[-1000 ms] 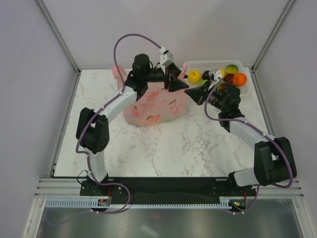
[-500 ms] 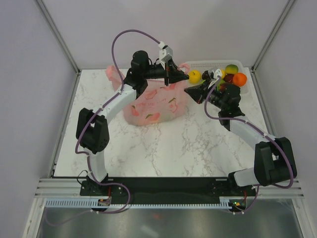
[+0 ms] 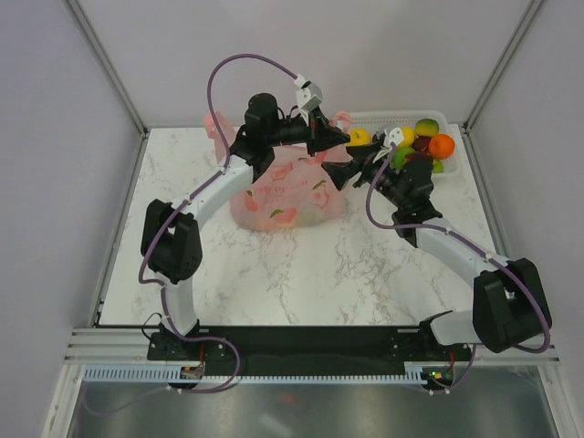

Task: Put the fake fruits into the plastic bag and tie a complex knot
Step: Tie the plastic bag at the center of the board.

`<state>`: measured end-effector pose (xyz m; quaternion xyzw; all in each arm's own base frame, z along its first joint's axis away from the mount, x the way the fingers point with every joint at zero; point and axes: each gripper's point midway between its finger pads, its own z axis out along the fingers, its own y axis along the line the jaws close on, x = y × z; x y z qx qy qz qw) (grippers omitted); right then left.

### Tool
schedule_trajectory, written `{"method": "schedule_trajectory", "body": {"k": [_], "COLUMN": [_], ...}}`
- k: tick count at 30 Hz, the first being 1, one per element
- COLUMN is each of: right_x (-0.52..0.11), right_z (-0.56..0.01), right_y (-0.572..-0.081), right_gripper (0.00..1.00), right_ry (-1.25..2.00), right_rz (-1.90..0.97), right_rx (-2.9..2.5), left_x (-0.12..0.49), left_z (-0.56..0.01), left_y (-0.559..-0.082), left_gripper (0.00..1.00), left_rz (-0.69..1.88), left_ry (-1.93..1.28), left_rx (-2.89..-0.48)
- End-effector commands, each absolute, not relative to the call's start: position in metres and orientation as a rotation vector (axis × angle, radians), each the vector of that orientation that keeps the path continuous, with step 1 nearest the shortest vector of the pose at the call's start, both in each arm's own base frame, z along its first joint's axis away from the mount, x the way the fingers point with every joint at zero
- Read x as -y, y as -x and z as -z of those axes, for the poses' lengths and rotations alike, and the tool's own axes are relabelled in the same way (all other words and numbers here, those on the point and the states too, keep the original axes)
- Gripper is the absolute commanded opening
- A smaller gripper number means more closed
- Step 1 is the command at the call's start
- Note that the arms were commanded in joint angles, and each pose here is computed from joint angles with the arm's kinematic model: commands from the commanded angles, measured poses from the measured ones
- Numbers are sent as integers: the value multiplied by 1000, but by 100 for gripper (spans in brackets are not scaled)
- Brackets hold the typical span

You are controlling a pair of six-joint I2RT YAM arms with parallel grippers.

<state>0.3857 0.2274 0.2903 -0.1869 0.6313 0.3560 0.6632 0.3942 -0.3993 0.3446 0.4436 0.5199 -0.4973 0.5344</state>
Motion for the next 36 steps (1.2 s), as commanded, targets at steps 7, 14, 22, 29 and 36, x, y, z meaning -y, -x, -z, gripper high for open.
{"method": "schedule_trajectory", "body": {"k": [7, 14, 22, 29, 36], "right_x": [-234, -225, -227, -225, -221], "right_z": [-321, -315, -308, -310, -297], "right_y": [-406, -417, -429, -432, -440], "right_gripper": [98, 97, 93, 94, 77], "right_ry": [191, 18, -66, -114, -116], "right_rz": [-680, -607, -569, -474, -400], "right_rx": [-1280, -1205, -1161, -1136, -1177], "left_x": [403, 401, 399, 402, 402], "left_z": [-360, -361, -359, -364, -366], "left_y": [-397, -399, -399, -392, -391], "left_gripper": [2, 2, 2, 2, 2], "left_rz": [1121, 1116, 1096, 1106, 1099], "left_ry": [-1013, -990, -977, -985, -983], "left_rx": [-1217, -1236, -1247, -1235, -1232]}}
